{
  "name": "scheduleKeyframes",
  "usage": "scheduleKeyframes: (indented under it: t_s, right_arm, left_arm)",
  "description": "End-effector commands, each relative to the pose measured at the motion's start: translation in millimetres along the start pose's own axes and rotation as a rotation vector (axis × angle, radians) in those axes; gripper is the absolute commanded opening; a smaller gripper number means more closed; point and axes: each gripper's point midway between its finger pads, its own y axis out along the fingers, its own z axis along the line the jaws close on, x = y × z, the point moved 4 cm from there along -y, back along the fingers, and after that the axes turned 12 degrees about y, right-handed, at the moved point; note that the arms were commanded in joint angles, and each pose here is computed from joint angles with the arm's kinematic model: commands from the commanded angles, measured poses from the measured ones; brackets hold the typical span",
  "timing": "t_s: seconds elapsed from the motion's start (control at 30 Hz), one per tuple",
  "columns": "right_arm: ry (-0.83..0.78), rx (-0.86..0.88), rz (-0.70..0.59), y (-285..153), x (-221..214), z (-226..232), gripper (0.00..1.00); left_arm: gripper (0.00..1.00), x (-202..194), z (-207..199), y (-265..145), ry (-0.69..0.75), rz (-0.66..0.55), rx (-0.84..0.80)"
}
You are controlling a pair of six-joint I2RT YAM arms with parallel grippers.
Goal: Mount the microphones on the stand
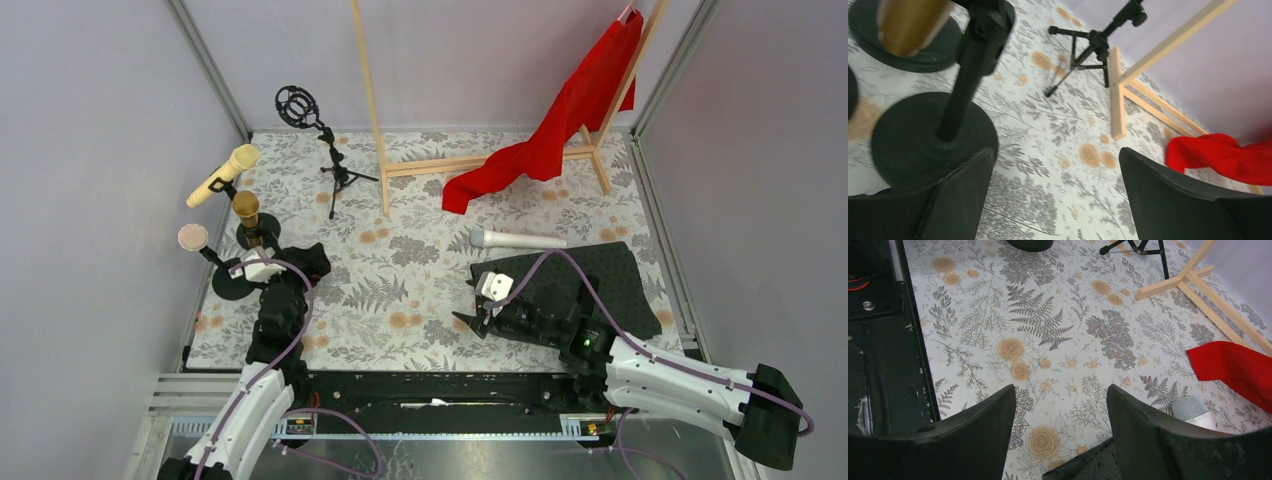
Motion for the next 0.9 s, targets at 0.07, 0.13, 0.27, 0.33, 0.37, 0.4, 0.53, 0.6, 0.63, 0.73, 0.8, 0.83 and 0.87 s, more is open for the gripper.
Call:
scheduleKeyframes:
  t_s: [0.07,0.13,0.27,0.33,0.37,0.4,0.53,0.6,0.63,0.73,0.8,0.83,0.87]
  right_arm:
    - [-0.003,-0.017,-0.034,3.5,8.0,-3.2,0.73]
    - [-0.002,-0.015,-0.035,4.0,8.7,-2.9,0.73]
    - [0.003,-0.017,-0.035,3.6,7.8,-2.8,0.73]
    - [0.008,-0.024,-0.038,2.8,7.5,-3.6,0.73]
    - [0.011,-0.025,-0.038,2.3,7.4,-3.6,0.73]
    - [0.012,-0.026,-0.038,1.6,7.5,-3.5,0.73]
    - [0.018,-0.036,-0.04,-0.6,6.8,-4.5,0.73]
    - [0.019,-0.045,-0.036,-1.7,4.8,-5.6,0.73]
    - [0.021,-0.05,-0.038,-2.2,4.8,-6.3,0.73]
    - [0.03,-0.062,-0.036,-3.3,3.6,-7.5,0.73]
    - [0.04,-0.085,-0.032,-4.1,2.1,-10.1,0.73]
    - [0.045,-0.095,-0.03,-4.5,1.1,-11.4,0.73]
    - [0.051,-0.1,-0.029,-5.0,1.0,-11.8,0.73]
  left_arm:
    - [0.99,2.5,-34.9,-1.3,-0.075,0.059,-0.101]
    - [0.99,-0.1,-45.0,-0.6,-0.047,0.072,-0.118]
    - [0.99,-6.0,-68.6,0.5,0.005,0.063,-0.156]
    - [0.99,-5.6,-81.5,5.1,0.031,0.053,-0.177]
    - [0.99,-5.4,-86.0,8.9,0.045,0.054,-0.18]
    - [0.99,-4.7,-90.8,13.1,0.056,0.055,-0.185]
    - [0.99,6.0,-113.1,29.2,0.092,0.02,-0.228]
    - [0.99,8.1,-123.5,35.6,0.109,0.011,-0.256]
    - [0.99,8.6,-128.3,39.1,0.119,0.007,-0.268]
    - [0.99,10.1,-139.1,50.5,0.161,-0.013,-0.289]
    - [0.99,8.7,-145.6,58.8,0.197,-0.02,-0.298]
    - [0.99,8.6,-149.3,62.4,0.207,-0.02,-0.302]
    - [0.99,8.6,-153.3,65.7,0.213,-0.017,-0.308]
